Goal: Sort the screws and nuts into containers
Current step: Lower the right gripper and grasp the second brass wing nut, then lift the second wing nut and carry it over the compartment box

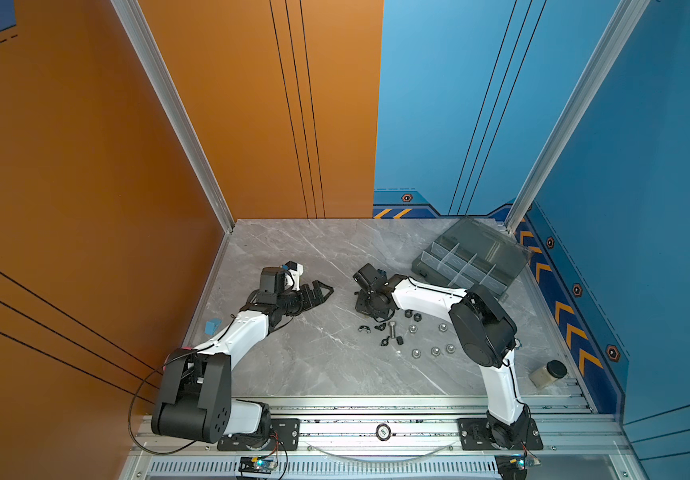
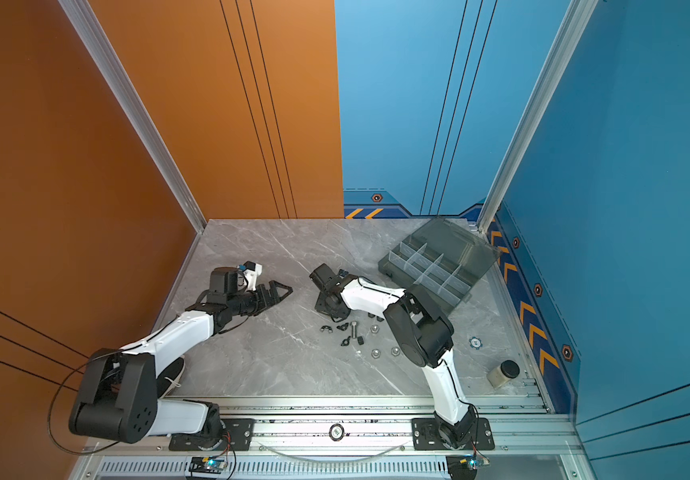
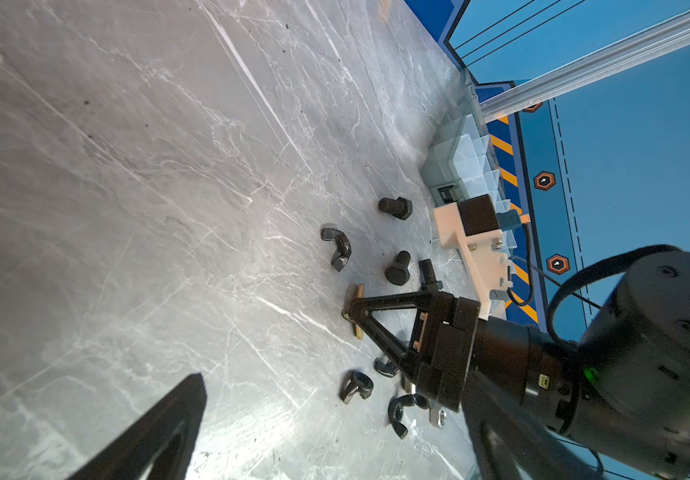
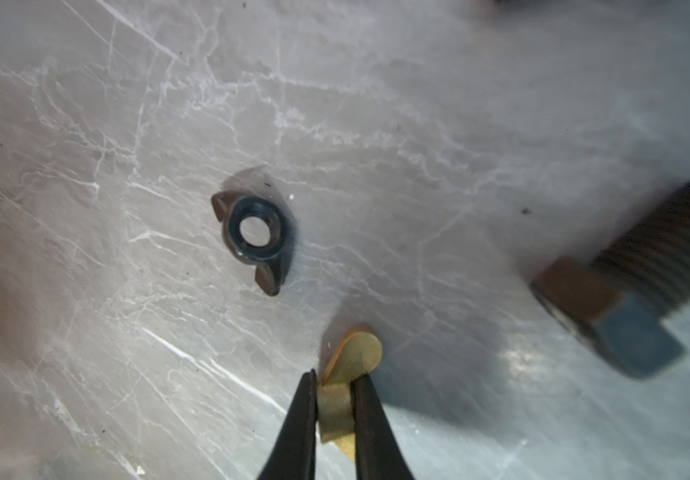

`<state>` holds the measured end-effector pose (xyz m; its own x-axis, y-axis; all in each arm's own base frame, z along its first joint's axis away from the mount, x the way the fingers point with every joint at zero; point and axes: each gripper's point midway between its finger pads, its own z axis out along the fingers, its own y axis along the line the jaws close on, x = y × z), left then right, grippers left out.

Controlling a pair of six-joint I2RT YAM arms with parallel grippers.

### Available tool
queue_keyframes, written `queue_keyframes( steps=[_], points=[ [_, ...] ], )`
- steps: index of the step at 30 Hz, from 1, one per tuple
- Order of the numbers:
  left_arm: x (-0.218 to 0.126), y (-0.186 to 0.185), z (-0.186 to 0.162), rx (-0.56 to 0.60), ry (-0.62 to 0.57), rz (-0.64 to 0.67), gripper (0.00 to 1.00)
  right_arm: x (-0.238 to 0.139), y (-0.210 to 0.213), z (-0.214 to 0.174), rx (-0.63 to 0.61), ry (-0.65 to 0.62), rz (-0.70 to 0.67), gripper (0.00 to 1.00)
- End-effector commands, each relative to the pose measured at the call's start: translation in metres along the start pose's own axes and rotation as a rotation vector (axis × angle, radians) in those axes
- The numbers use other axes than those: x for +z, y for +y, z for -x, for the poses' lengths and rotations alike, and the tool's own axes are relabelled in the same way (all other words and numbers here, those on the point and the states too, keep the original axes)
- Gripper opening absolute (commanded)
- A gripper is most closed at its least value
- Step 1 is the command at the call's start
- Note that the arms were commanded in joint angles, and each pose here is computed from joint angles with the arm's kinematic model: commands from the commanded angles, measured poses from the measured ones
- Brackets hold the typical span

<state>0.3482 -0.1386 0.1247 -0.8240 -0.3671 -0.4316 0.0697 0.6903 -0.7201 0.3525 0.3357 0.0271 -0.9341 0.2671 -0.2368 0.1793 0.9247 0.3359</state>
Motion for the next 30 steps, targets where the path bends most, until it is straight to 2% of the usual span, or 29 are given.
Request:
queue_keyframes(
  steps=[1,6,14,18,24,30],
  points=[
    [-0.005,0.000,-0.002,0.016,-0.003,-0.010,0.98,0.015,-0.025,-0.017,-0.038,0.050,-0.107,0.09],
    [-0.005,0.000,-0.002,0.014,-0.003,-0.009,0.98,0.006,-0.016,-0.009,-0.106,0.022,-0.070,0.00],
    [-0.006,-0.003,0.002,0.015,-0.014,-0.013,0.97,-0.043,0.015,0.023,-0.243,-0.077,0.116,0.00],
    [-0.005,-0.004,0.002,0.007,-0.013,-0.017,0.98,-0.069,0.018,0.036,-0.311,-0.108,0.155,0.00],
    [-0.004,-0.007,0.004,0.002,-0.018,-0.026,0.98,-0.104,-0.009,0.079,-0.312,-0.173,0.150,0.00],
    [-0.002,-0.013,0.007,-0.001,-0.023,-0.035,0.98,-0.143,-0.049,0.138,-0.265,-0.277,0.116,0.00]
  ],
)
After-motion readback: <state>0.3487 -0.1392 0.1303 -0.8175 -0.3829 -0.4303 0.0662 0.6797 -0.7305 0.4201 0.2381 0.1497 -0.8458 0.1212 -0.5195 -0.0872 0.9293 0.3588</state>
